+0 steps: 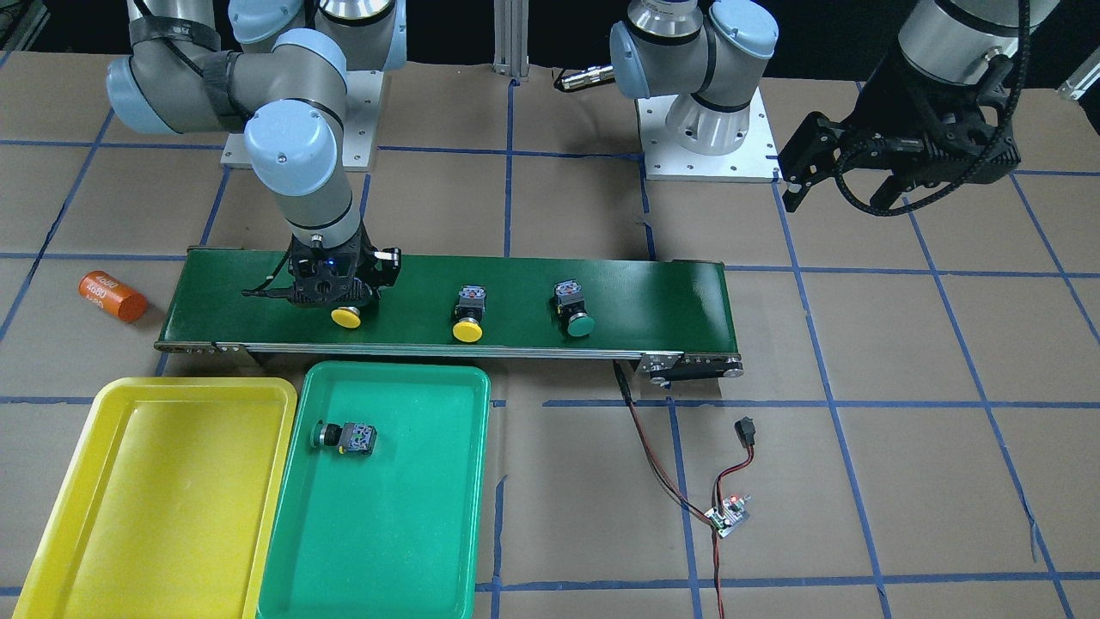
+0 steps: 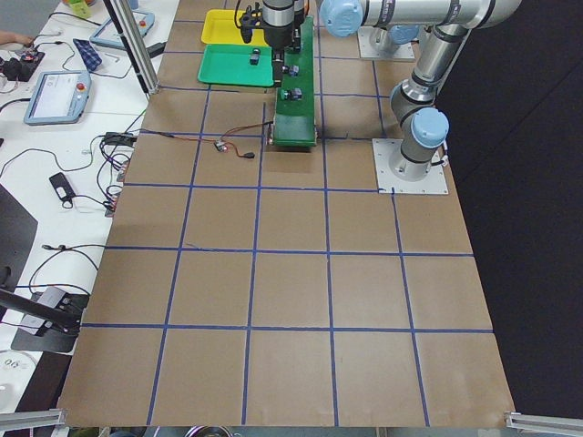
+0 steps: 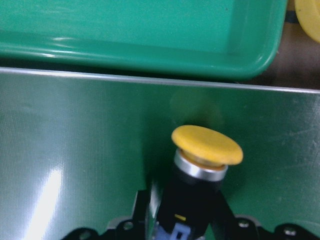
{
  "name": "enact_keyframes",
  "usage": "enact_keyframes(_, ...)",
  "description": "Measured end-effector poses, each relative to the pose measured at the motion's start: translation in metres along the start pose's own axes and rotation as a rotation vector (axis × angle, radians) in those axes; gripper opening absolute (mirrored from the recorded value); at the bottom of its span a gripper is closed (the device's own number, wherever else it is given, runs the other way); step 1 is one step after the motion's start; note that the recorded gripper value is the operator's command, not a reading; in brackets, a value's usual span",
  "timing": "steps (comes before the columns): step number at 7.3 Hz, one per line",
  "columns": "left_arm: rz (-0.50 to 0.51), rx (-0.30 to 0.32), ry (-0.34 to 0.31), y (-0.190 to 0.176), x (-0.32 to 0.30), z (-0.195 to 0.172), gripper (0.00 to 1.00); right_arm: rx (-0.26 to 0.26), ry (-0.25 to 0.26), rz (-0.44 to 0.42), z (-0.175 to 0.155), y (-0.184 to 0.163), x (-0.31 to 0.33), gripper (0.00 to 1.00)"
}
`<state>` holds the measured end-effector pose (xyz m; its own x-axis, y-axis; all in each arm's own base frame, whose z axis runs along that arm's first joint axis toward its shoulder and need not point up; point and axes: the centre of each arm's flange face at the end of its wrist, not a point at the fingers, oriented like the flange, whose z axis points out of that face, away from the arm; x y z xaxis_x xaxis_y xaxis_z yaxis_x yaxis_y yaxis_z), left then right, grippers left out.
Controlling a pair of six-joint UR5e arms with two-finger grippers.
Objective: Sort buttons by color to trays
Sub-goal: 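Carry yellow-capped button into yellow tray and open right gripper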
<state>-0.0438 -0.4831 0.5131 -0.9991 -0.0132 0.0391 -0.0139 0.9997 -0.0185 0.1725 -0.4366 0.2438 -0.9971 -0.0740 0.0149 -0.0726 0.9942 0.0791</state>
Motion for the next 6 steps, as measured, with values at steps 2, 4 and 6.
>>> enact_keyframes(2,-0.002,-0.008,0.000,-0.002,-0.001,0.002,1.00,0.033,0.015,0.007,-0.016,-0.014,0.006,0.00)
enact_keyframes(4,-0.007,-0.007,0.002,-0.004,-0.003,0.002,1.00,0.053,0.026,0.019,-0.044,-0.057,0.020,0.02)
enact_keyframes(6,-0.025,-0.015,0.000,-0.006,-0.004,0.007,1.00,0.038,0.043,-0.006,-0.052,-0.113,0.059,0.02)
